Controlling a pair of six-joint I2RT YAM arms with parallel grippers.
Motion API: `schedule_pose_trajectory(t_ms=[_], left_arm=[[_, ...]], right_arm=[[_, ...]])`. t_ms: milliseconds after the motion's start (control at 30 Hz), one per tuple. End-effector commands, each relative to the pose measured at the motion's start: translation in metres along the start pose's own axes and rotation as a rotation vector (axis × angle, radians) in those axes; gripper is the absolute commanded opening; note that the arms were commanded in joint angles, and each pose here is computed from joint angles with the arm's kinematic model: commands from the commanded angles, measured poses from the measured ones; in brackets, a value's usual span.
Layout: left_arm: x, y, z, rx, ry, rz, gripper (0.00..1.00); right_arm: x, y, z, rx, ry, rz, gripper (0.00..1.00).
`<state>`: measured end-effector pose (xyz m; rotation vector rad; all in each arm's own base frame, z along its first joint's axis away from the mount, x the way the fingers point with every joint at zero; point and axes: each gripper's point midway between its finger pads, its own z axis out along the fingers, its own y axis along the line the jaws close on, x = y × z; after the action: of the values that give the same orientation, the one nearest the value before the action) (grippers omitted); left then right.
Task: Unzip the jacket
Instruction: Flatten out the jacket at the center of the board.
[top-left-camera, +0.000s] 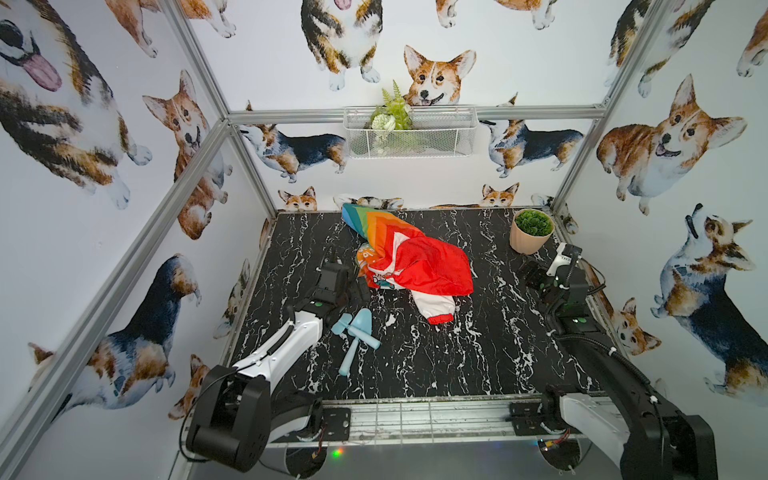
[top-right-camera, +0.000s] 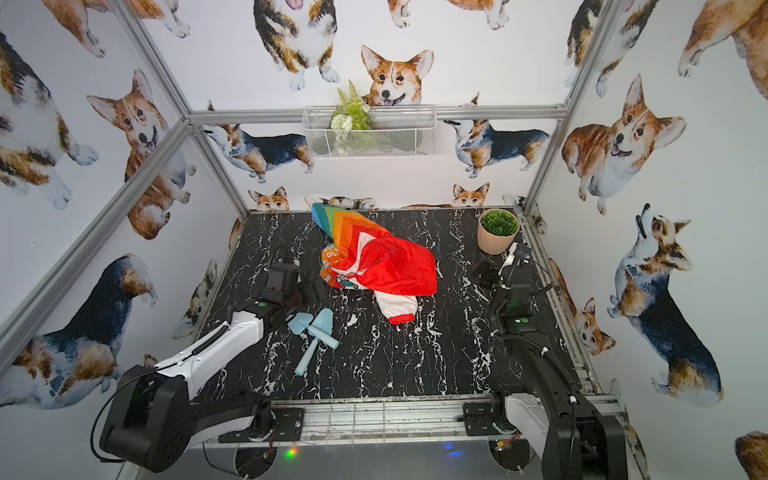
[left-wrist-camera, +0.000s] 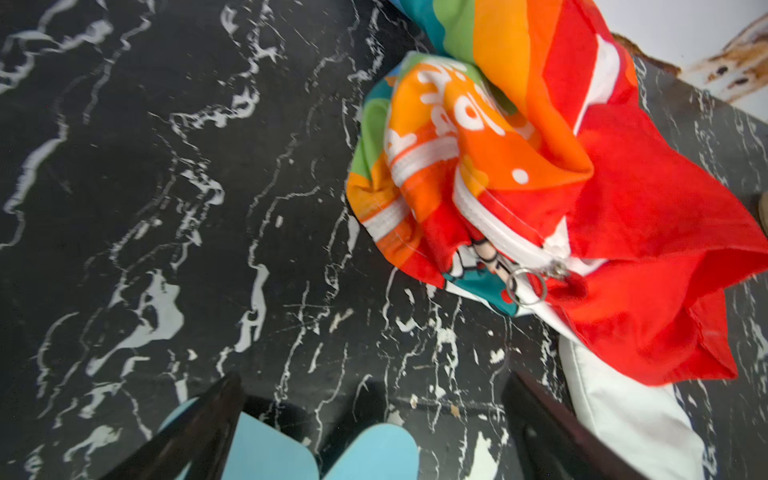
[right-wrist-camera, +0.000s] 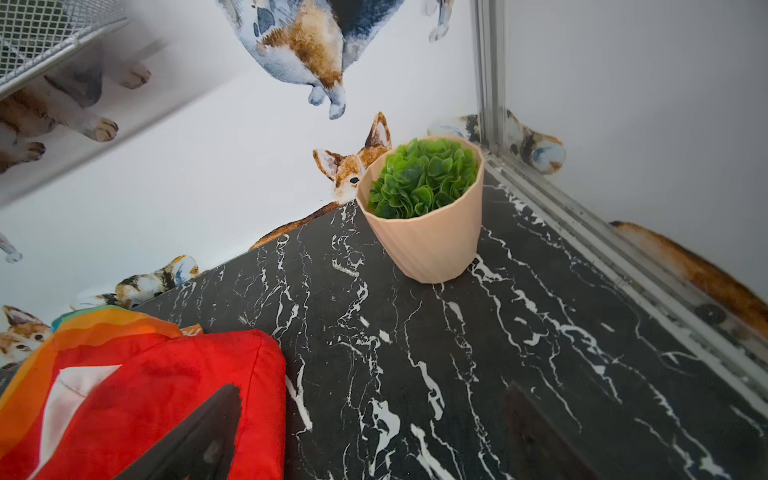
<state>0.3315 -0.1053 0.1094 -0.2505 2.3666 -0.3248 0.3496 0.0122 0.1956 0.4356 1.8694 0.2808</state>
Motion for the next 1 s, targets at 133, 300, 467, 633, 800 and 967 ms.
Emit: schedule_pose_trajectory(t_ms=[133, 300, 467, 633, 800, 967], left_arm=[[0.009, -0.046, 0.009, 0.177, 0.05, 0.058, 1.0], [0.011, -0.056, 0.012, 0.225, 0.07, 0.057, 1.0], [0.004, -0.068, 0.012, 0.281, 0.059, 0.043, 1.0], [-0.008, -0.075, 0.02, 0.303, 0.064, 0.009, 1.0], [-0.016, -0.076, 0.026, 0.316, 0.067, -0.011, 1.0], [-0.02, -0.066, 0.031, 0.299, 0.066, -0.031, 1.0]], right_arm=[[0.083, 0.062, 0.028, -0.258, 0.578, 0.182, 0.99], [0.128, 0.076, 0.059, -0.258, 0.806, 0.169, 0.89], [0.168, 0.086, 0.092, -0.241, 0.941, 0.152, 0.76], [0.186, 0.081, 0.116, -0.194, 0.978, 0.136, 0.72], [0.19, 0.08, 0.129, -0.182, 0.991, 0.123, 0.72], [0.198, 0.083, 0.137, -0.192, 1.022, 0.142, 0.68]])
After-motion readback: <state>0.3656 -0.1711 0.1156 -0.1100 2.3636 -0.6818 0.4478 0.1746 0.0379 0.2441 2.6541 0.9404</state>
